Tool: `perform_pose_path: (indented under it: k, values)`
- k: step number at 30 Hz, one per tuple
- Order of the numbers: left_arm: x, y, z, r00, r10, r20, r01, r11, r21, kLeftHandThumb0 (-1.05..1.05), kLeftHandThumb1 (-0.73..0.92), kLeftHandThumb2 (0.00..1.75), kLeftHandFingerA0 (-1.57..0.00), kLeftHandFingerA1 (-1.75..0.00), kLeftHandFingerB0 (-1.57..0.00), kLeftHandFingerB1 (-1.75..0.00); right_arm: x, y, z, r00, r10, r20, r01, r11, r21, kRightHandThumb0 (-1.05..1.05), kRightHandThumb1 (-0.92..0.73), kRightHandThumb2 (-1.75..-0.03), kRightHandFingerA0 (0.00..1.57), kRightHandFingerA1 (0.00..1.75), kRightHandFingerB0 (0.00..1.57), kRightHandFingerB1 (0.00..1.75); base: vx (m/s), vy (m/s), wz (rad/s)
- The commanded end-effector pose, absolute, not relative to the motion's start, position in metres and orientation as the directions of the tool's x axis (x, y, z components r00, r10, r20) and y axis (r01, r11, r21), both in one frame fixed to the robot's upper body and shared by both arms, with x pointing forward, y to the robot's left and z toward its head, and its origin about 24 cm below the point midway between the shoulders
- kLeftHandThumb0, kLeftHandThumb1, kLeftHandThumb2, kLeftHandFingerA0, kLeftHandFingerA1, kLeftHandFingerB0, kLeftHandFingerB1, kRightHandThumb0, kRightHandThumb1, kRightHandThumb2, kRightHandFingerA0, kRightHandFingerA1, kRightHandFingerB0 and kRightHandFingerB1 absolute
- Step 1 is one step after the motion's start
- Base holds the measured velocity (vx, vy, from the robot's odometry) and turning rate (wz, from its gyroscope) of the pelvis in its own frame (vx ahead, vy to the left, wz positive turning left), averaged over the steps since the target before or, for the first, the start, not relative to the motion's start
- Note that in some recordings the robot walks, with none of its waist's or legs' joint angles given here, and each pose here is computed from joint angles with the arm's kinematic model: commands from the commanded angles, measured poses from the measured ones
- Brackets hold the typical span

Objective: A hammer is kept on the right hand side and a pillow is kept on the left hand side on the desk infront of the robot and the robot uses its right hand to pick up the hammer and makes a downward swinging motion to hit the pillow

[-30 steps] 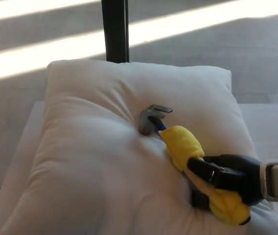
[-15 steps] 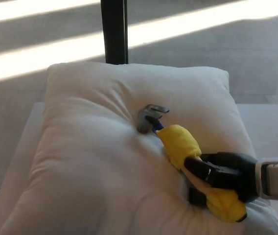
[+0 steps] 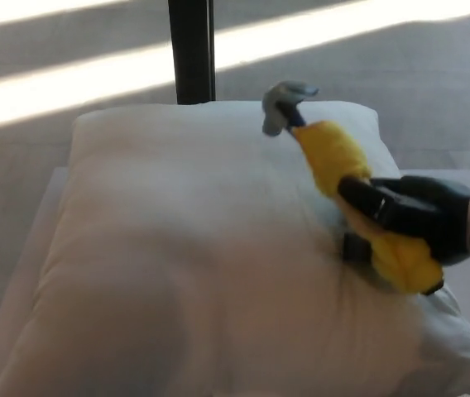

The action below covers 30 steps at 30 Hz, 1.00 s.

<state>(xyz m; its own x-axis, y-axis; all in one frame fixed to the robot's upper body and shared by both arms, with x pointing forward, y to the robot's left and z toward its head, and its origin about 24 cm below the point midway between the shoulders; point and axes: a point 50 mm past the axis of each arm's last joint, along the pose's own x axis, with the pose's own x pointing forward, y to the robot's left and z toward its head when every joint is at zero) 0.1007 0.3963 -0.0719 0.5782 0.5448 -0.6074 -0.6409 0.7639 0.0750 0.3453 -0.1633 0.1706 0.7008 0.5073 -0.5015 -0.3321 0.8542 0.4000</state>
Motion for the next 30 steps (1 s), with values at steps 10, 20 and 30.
perform_pose_path:
  k: [10,20,30]
  values:
    - [0.097,0.405,-0.065,0.575,0.569,-0.588,-0.656,0.750,0.085,-0.54,0.63,0.59,-0.67,-0.46,-0.59,-0.44,0.334,-0.209,0.274,0.849,0.499,-0.171,-0.339,0.764,0.548,-0.30,-0.73,-1.05,1.03,1.75,0.60,1.75,0.00,0.000,0.00]
    - [0.097,0.405,-0.066,0.567,0.575,-0.590,-0.662,0.744,0.089,-0.53,0.64,0.59,-0.66,-0.46,-0.59,-0.44,0.330,-0.263,0.258,0.961,0.186,-0.206,-0.081,0.898,0.432,-0.29,-0.60,-1.18,1.03,1.75,0.67,1.64,0.00,0.000,0.00]
    - [0.098,0.407,-0.063,0.581,0.571,-0.580,-0.654,0.752,0.085,-0.54,0.63,0.60,-0.66,-0.47,-0.62,-0.45,0.321,-0.316,0.193,0.931,-0.338,-0.137,0.258,0.876,-0.407,-0.12,-0.50,-1.13,0.96,1.75,0.78,1.61,0.00,0.000,0.00]
